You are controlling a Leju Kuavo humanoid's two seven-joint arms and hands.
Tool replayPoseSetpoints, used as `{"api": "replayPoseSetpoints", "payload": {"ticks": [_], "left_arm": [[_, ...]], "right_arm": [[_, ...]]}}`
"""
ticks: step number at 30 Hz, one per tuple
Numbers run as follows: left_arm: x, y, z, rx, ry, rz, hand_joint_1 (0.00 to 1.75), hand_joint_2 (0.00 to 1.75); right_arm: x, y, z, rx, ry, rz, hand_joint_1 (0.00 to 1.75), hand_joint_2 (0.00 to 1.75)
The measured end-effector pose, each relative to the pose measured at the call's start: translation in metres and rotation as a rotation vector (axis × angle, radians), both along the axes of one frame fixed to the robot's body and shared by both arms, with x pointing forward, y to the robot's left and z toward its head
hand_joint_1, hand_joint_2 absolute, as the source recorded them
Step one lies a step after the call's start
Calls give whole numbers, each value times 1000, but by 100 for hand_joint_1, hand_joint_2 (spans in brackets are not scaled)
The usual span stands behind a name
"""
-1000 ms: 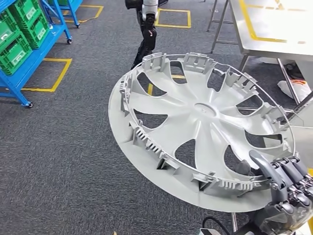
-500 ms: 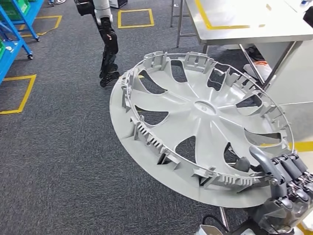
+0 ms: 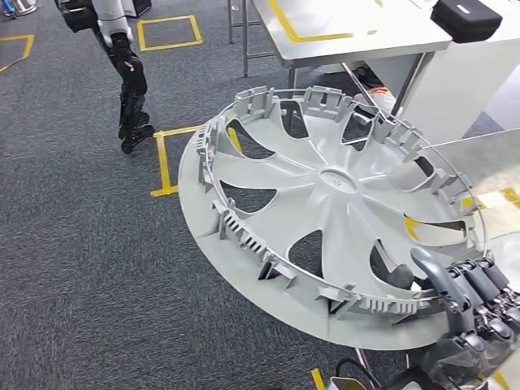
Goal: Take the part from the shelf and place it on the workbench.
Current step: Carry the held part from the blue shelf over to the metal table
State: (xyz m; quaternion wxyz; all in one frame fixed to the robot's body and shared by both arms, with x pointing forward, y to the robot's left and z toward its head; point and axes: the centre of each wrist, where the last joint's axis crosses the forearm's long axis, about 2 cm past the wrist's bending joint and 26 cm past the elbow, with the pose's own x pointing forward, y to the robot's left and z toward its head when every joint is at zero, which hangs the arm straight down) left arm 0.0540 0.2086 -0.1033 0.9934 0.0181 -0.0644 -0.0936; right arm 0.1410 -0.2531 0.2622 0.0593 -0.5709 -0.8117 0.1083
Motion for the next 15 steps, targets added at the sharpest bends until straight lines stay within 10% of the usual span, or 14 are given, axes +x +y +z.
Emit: {"api": "replayPoseSetpoints", "payload": {"ticks": [15], "left_arm": [[-1, 0, 0, -3, 1, 0, 0, 0]], "right_arm": [[1, 1, 0, -2, 2, 1, 175, 175]]}}
